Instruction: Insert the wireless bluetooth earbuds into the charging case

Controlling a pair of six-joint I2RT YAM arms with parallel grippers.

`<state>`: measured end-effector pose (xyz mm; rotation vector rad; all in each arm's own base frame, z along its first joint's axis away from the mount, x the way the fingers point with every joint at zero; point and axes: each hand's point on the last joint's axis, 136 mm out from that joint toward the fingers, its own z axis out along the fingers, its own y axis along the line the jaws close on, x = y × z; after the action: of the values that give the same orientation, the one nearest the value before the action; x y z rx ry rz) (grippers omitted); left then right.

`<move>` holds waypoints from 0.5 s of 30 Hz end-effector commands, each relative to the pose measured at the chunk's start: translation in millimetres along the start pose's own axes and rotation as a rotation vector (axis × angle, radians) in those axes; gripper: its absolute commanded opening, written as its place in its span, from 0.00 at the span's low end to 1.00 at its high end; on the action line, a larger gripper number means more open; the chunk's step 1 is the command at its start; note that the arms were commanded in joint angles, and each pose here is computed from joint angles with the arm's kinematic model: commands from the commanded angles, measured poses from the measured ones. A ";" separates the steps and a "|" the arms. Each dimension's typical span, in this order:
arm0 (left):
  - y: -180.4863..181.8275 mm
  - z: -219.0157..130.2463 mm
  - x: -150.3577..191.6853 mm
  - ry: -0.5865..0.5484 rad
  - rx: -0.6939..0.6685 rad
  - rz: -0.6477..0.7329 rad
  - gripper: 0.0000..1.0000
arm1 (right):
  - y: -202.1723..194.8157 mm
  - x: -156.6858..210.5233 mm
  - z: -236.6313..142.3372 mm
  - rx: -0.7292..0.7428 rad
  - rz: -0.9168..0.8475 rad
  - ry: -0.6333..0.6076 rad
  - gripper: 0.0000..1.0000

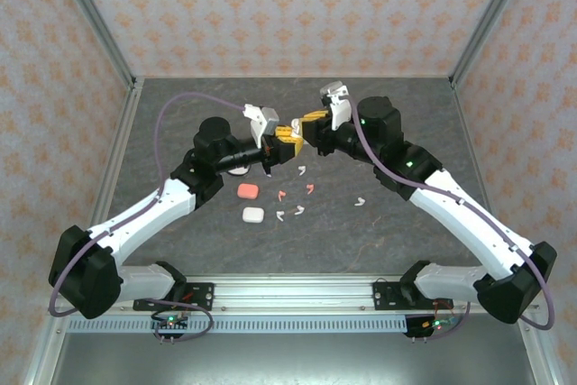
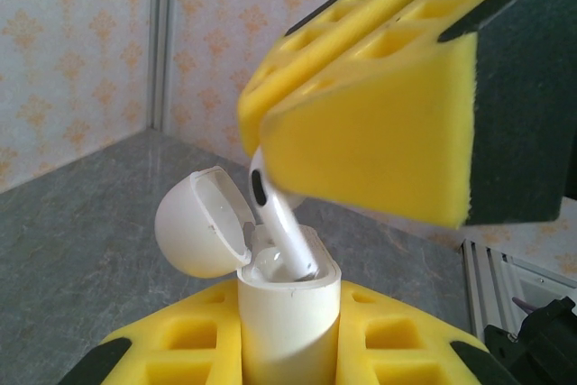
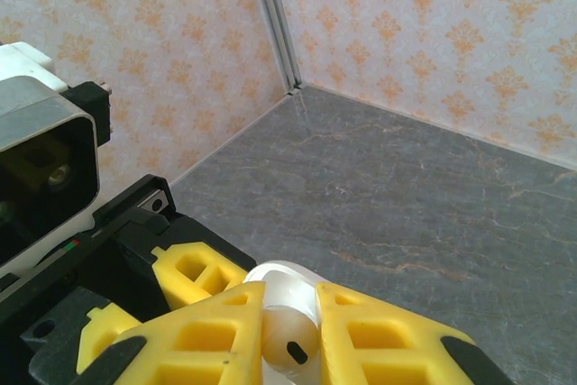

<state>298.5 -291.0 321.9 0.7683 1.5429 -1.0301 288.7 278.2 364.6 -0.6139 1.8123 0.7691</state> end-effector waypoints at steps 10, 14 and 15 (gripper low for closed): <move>-9.7 -0.3 -25.2 -0.061 0.019 0.040 0.00 | 16.2 5.3 5.5 -0.087 -0.002 0.033 0.19; -10.6 -0.9 -25.8 -0.063 0.020 0.045 0.00 | 25.9 12.4 6.4 -0.149 0.033 0.083 0.23; -11.0 -1.1 -26.0 -0.062 0.020 0.045 0.00 | 26.6 10.9 5.5 -0.151 0.039 0.083 0.26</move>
<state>298.9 -291.1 320.2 0.7677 1.5497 -1.0289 281.7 290.6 351.4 -0.6756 1.8520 0.8401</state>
